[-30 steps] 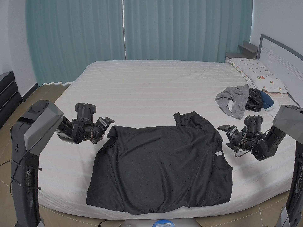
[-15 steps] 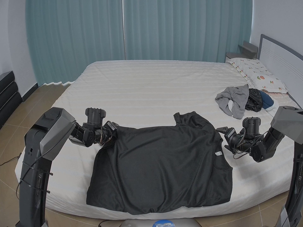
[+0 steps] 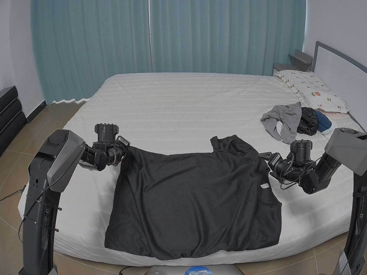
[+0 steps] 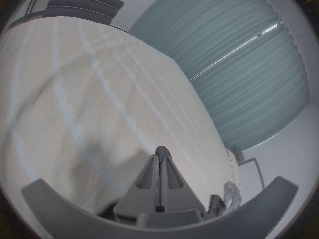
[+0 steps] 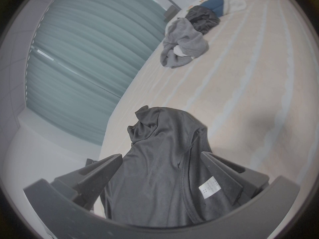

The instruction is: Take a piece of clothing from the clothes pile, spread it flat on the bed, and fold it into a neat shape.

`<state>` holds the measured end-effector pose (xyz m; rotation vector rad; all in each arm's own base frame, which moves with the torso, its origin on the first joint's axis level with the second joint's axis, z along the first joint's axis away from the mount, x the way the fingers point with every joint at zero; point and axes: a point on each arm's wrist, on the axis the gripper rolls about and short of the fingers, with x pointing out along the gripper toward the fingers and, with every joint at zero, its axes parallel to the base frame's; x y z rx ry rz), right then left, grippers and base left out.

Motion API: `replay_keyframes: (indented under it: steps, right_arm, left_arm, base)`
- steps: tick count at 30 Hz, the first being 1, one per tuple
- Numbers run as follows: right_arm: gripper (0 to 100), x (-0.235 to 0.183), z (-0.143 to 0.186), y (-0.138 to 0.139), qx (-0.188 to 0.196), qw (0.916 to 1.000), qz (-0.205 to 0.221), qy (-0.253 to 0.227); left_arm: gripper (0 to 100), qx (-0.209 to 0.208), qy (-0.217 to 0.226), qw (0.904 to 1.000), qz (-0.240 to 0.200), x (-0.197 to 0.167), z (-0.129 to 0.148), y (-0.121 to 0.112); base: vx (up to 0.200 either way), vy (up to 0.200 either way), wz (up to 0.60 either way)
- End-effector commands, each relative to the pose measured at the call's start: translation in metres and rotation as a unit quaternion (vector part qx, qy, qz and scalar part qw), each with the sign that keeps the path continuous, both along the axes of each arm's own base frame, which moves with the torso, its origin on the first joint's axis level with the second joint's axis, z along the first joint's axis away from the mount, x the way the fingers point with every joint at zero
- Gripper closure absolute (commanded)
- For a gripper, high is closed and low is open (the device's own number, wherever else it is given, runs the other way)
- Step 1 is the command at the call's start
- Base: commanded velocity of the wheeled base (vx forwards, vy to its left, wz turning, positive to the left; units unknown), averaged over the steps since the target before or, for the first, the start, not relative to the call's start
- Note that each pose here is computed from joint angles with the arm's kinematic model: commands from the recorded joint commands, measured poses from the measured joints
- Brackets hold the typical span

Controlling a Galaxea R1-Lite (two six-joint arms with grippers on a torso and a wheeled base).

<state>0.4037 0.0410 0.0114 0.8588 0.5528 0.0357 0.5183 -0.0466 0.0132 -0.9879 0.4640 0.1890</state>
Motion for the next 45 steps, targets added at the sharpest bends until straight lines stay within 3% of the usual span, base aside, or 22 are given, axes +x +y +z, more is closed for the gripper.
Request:
replay_keyframes:
  steps: [1,5,14,19,32,33,37,45]
  right_arm:
    - [0,0.011,0.0,0.0,-0.021,0.9997,0.01,-0.008]
    - [0,0.037,0.004,-0.002,-0.047,0.9987,0.011,-0.016]
    - [0,0.07,-0.016,-0.004,-0.103,0.9945,0.016,0.002]
    - [0,0.09,-0.035,0.0,-0.148,0.988,0.041,-0.02]
    - [0,0.109,-0.054,0.006,-0.156,0.9856,0.056,-0.031]
    - [100,0.111,-0.055,0.006,-0.156,0.9857,0.055,-0.033]
    - [100,0.112,-0.056,0.008,-0.157,0.9858,0.053,-0.028]
    - [100,0.12,-0.028,0.008,-0.136,0.9875,0.029,-0.074]
  left_arm:
    - [100,-0.009,-0.04,0.9989,0.022,0.006,0.026,0.018]
    - [100,-0.007,-0.074,0.9968,0.03,0.009,0.029,0.023]
    - [100,-0.007,-0.07,0.9971,0.031,0.008,0.026,0.024]
    - [100,-0.007,-0.064,0.9974,0.031,0.007,0.024,0.024]
    - [100,-0.006,-0.053,0.9981,0.03,0.003,0.02,0.023]
    - [100,-0.006,-0.052,0.9982,0.03,0.003,0.02,0.023]
    - [100,-0.004,-0.045,0.9986,0.028,0.001,0.016,0.023]
    - [100,-0.001,-0.034,0.9991,0.027,-0.002,0.012,0.022]
  base:
    - [0.0,0.0,0.0]
    - [0.0,0.0,0.0]
    - [0.0,0.0,0.0]
    - [0.0,0.0,0.0]
    - [0.0,0.0,0.0]
    - [0.0,0.0,0.0]
    - [0.0,0.0,0.0]
    - [0.0,0.0,0.0]
